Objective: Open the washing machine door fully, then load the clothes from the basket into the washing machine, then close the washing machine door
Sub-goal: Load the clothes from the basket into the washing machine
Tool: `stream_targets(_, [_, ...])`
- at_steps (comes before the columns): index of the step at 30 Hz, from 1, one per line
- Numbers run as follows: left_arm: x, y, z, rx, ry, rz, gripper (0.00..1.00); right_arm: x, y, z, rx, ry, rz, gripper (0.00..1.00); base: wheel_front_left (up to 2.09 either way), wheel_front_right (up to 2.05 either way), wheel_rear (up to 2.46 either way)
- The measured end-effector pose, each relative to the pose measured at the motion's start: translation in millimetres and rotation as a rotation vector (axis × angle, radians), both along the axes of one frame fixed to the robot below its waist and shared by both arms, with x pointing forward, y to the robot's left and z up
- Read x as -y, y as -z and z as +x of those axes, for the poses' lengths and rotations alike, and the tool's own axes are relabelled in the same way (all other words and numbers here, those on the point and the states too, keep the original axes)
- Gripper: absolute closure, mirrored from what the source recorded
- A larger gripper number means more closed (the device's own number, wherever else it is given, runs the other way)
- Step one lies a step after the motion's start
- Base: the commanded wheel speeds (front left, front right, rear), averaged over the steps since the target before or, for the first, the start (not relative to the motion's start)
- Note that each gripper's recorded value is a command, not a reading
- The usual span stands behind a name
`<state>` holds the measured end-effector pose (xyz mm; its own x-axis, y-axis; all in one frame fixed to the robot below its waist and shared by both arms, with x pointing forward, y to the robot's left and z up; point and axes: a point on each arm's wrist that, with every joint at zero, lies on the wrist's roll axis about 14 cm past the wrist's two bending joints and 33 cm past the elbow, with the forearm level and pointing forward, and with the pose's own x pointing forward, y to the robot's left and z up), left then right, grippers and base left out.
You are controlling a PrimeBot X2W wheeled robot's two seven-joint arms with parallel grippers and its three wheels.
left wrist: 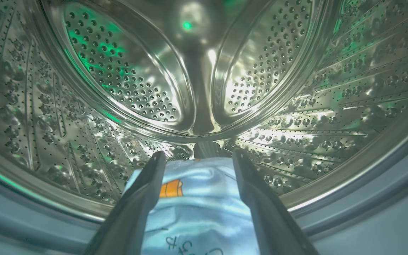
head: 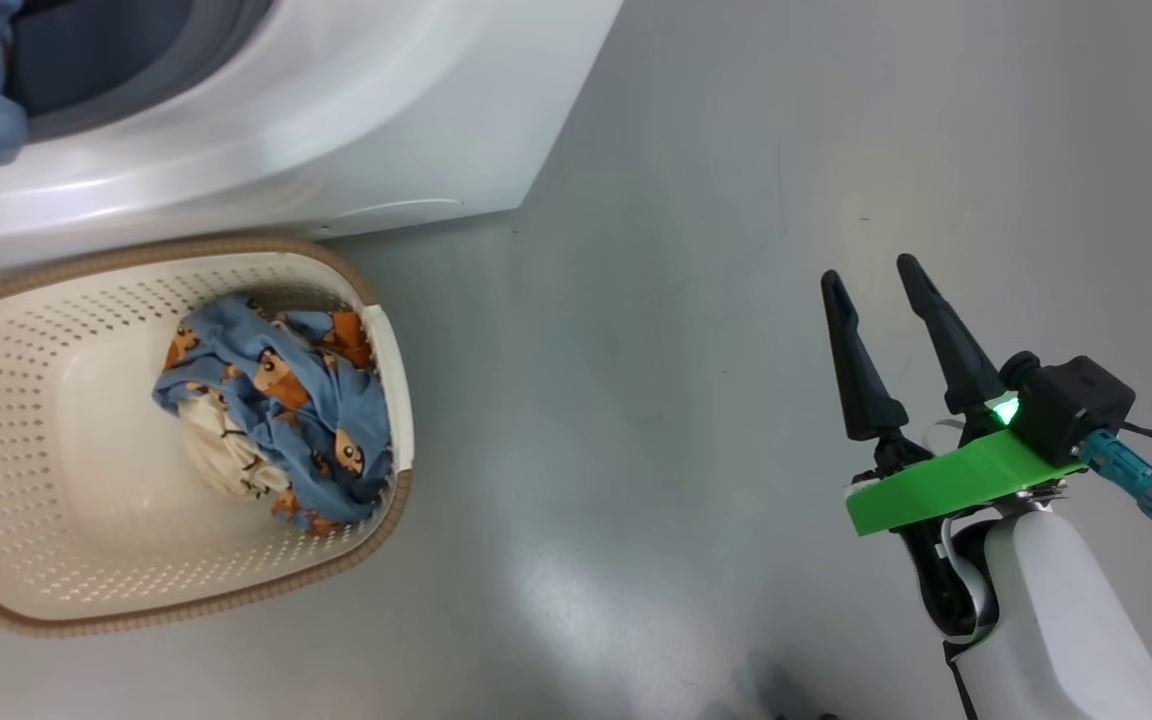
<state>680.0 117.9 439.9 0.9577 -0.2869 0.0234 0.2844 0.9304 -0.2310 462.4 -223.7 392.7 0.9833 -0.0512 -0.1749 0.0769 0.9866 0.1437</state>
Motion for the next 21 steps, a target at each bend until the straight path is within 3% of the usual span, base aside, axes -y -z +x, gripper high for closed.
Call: stream_targets(21, [-34.5, 34.8, -94.8, -0.085, -0.087, -0.042, 0.00, -11.3, -12.4, 13.7, 0.050, -0.025, 0.003, 0.00, 0.00, 0.00, 0.00])
